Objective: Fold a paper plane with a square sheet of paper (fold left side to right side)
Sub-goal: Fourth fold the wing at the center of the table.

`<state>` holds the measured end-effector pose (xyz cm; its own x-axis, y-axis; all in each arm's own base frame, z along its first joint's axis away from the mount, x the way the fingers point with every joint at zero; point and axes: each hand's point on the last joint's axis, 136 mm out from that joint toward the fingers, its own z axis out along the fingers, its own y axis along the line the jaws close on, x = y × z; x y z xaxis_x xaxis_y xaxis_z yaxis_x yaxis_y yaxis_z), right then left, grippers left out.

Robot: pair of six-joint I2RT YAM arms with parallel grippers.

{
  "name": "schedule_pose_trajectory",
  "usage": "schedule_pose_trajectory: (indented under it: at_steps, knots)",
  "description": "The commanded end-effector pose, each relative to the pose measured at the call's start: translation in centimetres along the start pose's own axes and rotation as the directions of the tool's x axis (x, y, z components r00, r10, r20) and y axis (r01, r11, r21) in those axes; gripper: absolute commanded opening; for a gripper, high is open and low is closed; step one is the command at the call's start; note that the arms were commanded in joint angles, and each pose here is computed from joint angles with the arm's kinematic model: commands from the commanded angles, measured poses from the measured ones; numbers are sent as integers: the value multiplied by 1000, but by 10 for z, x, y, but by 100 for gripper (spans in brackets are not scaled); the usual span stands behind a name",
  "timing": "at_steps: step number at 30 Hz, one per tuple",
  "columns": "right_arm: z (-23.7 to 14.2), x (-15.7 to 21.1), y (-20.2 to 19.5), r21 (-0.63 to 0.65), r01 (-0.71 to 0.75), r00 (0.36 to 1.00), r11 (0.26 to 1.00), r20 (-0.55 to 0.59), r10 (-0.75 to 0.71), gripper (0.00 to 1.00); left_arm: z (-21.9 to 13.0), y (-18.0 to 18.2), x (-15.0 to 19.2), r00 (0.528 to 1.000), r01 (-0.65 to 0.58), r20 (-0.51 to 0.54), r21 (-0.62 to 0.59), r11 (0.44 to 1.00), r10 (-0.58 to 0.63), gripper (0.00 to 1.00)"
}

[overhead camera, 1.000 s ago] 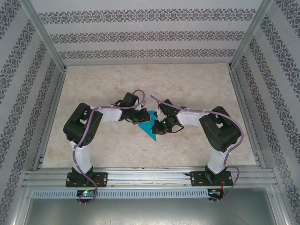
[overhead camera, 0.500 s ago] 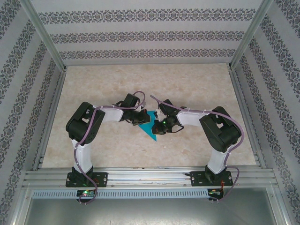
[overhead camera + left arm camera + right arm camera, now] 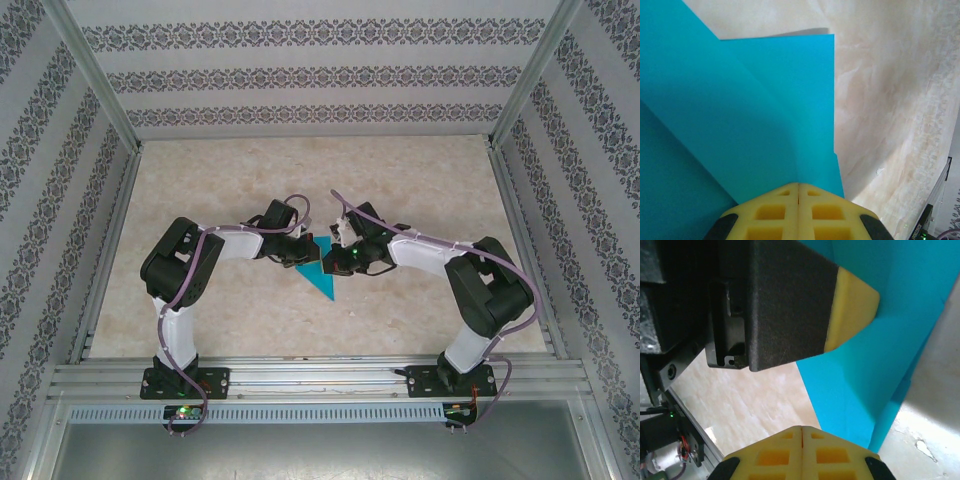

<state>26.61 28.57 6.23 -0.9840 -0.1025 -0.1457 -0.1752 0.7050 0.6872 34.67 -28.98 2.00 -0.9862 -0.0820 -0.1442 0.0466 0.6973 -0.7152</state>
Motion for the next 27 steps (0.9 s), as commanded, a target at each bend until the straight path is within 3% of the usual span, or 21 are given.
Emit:
schedule_pose_trajectory:
  at_steps: [1, 15, 27]
  knots:
    - [11, 1, -1, -41, -26, 1000, 999, -5, 26, 0, 6, 32, 12, 998, 59, -22, -112, 992, -62, 0]
    - [36, -4, -12, -11, -36, 999, 999, -31, 36, 0, 8, 33, 12, 997, 66, -30, -112, 992, -70, 0]
    - [38, 11, -35, 87, -55, 996, 995, -65, 61, 0, 9, 36, 13, 997, 73, -30, -122, 990, -77, 0]
